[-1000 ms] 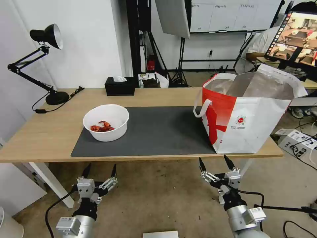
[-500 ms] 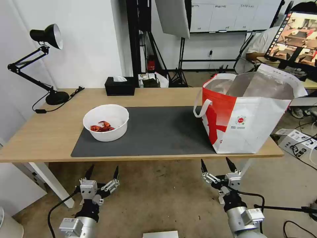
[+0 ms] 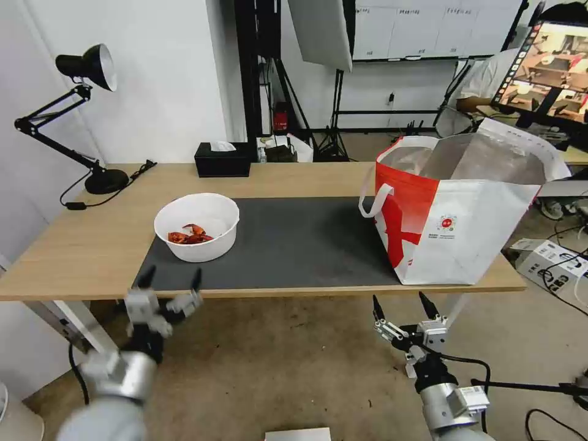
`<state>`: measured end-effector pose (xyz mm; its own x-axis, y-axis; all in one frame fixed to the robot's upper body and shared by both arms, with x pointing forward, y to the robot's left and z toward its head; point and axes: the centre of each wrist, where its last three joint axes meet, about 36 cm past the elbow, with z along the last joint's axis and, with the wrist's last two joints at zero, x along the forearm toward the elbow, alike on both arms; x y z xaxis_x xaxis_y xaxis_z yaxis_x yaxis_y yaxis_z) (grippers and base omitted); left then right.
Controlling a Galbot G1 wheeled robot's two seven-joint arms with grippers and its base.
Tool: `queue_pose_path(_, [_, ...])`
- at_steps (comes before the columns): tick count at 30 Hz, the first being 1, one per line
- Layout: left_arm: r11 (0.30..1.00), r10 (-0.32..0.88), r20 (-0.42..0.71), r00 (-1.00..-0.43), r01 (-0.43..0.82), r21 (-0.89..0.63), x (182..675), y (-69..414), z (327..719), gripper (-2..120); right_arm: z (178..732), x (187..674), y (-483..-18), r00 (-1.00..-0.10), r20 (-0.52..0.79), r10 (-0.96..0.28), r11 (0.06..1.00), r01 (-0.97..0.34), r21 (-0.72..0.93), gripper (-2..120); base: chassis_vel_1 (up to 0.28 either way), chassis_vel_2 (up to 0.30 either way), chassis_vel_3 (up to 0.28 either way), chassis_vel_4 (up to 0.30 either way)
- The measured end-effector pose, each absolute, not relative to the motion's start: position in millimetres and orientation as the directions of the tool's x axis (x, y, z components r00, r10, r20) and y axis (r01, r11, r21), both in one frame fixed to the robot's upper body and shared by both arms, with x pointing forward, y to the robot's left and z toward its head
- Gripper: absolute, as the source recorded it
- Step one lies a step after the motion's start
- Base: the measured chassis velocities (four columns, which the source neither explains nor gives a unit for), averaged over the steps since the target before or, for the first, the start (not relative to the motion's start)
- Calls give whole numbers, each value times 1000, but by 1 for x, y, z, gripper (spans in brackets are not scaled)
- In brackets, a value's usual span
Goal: Pick up the trash from the table and place it into the takeout bag.
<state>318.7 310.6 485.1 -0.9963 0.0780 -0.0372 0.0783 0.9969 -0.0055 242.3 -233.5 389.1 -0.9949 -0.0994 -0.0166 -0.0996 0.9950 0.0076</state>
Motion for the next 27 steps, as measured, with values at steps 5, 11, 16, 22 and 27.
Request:
queue_pose_path(5, [994, 102, 13, -995, 102, -31, 357, 332, 506, 100, 389, 242, -234, -995, -17, -100, 995, -100, 7, 100, 0, 0, 0, 0])
queue_pose_path(11, [992, 122, 80, -989, 118, -49, 378, 344, 518, 100, 389, 242, -234, -995, -17, -100, 995, -100, 8, 100, 0, 0, 0, 0])
queue_pose_path(16, [992, 120, 149, -982, 114, -49, 394, 362, 532, 100, 389, 242, -234, -995, -17, -100, 995, -100, 8, 100, 0, 0, 0, 0])
queue_pose_path(22, [989, 128, 293, -948, 99, -112, 452, 392, 567, 100, 390, 243, -234, -995, -18, -101, 995, -101, 8, 100, 0, 0, 0, 0])
queue_pose_path(27, [985, 153, 414, -897, 102, -142, 480, 407, 580, 100, 390, 243, -234, -995, -18, -101, 995, -101, 8, 100, 0, 0, 0, 0])
